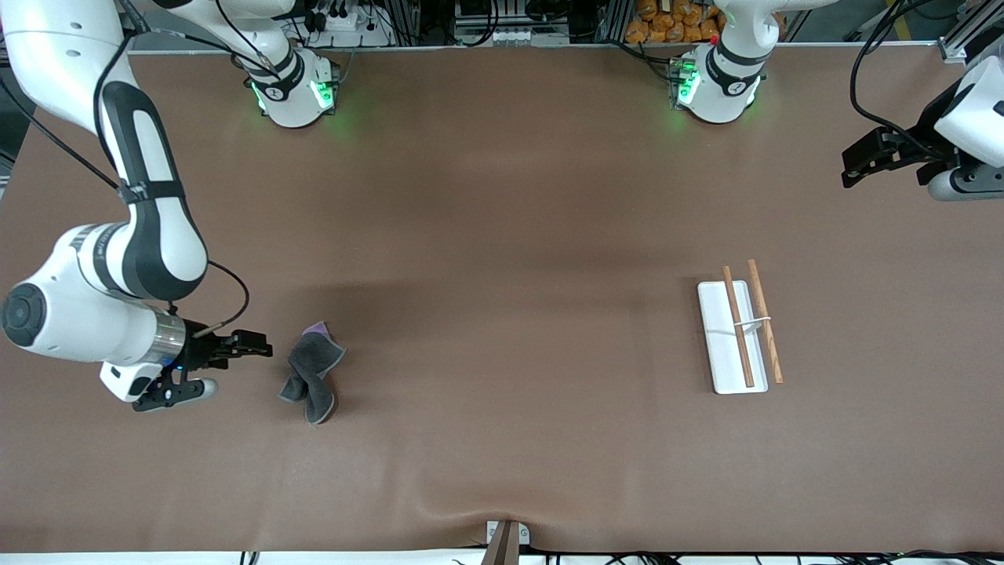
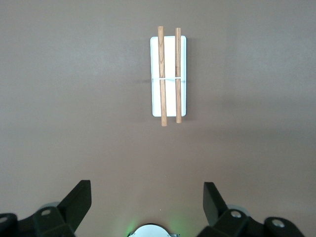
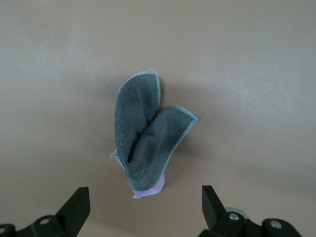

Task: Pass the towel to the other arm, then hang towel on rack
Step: 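Lower the right gripper and grasp the grey towel, then lift the towel with the right gripper while the left gripper approaches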

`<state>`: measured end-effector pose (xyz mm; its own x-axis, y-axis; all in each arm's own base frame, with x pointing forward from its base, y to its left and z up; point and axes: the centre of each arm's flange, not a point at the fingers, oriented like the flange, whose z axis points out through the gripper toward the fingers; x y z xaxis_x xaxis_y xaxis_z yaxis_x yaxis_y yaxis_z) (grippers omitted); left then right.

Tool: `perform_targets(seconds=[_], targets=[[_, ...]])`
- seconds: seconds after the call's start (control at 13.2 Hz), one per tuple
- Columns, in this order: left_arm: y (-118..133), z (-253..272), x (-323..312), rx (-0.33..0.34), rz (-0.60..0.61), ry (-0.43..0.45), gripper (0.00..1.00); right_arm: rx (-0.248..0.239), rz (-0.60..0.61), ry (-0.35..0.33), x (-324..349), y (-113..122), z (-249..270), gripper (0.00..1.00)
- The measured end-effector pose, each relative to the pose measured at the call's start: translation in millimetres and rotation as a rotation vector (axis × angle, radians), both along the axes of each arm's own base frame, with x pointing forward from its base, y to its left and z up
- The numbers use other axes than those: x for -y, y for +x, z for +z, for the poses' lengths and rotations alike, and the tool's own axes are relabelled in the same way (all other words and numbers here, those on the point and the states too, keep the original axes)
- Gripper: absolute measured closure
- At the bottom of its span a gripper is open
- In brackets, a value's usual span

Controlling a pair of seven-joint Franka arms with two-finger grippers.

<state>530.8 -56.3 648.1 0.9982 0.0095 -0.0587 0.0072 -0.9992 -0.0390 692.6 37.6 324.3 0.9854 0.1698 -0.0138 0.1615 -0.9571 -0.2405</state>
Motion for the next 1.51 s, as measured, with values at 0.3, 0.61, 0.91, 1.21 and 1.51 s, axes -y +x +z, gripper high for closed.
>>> perform_targets(seconds=[0.3,0.61,0.91,1.21,1.51], targets=[[0.0,-1.1,0.0,-0.002,0.0,0.0,0.0,-0.011,-0.065,0.081,-16.7,4.0,-27.8,0.0],[0.0,-2.3,-0.1,-0.005,0.0,0.001,0.0,0.012,-0.074,0.093,-34.9,7.0,-43.0,0.0],[0.0,-2.4,-0.3,-0.005,0.0,0.001,0.0,-0.002,-0.078,0.084,-37.3,-0.1,-63.3,0.0],[0.0,-2.5,-0.1,-0.005,0.0,0.001,0.0,-0.009,-0.084,0.075,-38.3,-6.7,-78.8,0.44],[0.0,-2.5,0.3,-0.006,0.0,-0.002,0.0,-0.009,-0.085,0.074,-37.9,-6.7,-78.7,0.91]])
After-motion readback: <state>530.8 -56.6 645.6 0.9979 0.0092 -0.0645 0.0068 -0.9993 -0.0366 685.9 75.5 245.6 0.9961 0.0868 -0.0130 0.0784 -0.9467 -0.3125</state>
